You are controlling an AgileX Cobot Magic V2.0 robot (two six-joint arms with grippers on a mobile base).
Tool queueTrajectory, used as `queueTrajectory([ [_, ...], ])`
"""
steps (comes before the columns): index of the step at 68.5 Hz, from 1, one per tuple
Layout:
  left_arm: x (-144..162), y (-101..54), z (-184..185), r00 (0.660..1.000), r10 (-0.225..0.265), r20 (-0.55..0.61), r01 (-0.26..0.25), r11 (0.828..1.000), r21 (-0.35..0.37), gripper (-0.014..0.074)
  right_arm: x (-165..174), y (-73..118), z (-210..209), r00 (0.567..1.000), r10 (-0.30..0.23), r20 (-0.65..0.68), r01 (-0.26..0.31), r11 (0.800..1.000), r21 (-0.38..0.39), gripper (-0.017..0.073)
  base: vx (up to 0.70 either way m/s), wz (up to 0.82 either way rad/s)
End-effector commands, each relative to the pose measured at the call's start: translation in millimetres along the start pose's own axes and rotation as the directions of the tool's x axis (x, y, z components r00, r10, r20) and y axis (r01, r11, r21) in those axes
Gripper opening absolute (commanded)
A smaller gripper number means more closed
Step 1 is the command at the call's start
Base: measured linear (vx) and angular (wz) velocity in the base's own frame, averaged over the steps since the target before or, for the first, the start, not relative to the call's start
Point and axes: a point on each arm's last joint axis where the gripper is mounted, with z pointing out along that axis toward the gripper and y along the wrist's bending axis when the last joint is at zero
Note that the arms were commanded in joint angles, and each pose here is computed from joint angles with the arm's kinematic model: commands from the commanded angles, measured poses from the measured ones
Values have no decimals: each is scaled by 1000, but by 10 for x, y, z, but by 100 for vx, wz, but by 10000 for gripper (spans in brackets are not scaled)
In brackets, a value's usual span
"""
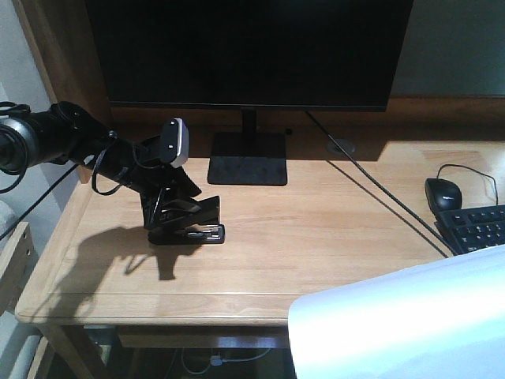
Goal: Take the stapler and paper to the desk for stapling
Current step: 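Set the stapler down on the desk with the left gripper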
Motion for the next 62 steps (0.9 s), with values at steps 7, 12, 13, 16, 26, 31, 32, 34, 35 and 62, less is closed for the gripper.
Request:
queueTrajectory([
  [7, -223, 42, -194, 998, 12, 61, -9, 999, -44, -9, -53, 114, 44, 1000, -14, 26, 16, 997, -72, -2, 0, 0],
  [12, -225, 42, -194, 998, 11, 63, -8, 999, -45, -8, -53, 114, 44, 1000, -14, 26, 16, 997, -72, -2, 0, 0],
  [13, -226, 41, -194, 998, 10, 64, -7, 999, -44, -7, -53, 114, 44, 1000, -14, 26, 16, 997, -72, -2, 0, 0],
  [16, -227, 38, -194, 998, 10, 65, -8, 999, -40, -7, -53, 114, 44, 1000, -14, 26, 16, 997, -72, -2, 0, 0],
  [26, -228, 33, -194, 998, 10, 66, -8, 999, -35, -7, -53, 114, 44, 1000, -14, 26, 16, 997, -72, -2, 0, 0],
  [31, -228, 34, -194, 998, 10, 66, -8, 999, -36, -6, -53, 114, 44, 1000, -14, 26, 16, 997, -72, -2, 0, 0],
  [32, -228, 34, -194, 998, 10, 66, -8, 999, -36, -6, -53, 114, 44, 1000, -14, 26, 16, 997, -72, -2, 0, 0],
  [34, -228, 34, -194, 998, 10, 66, -8, 999, -36, -6, -53, 114, 44, 1000, -14, 26, 16, 997, -72, -2, 0, 0],
  [35, -228, 34, -194, 998, 10, 66, -8, 999, -36, -6, -53, 114, 44, 1000, -14, 26, 16, 997, -72, -2, 0, 0],
  [62, -228, 34, -194, 998, 10, 66, -8, 999, -36, -6, -53, 113, 44, 1000, -14, 25, 16, 997, -71, -2, 0, 0],
])
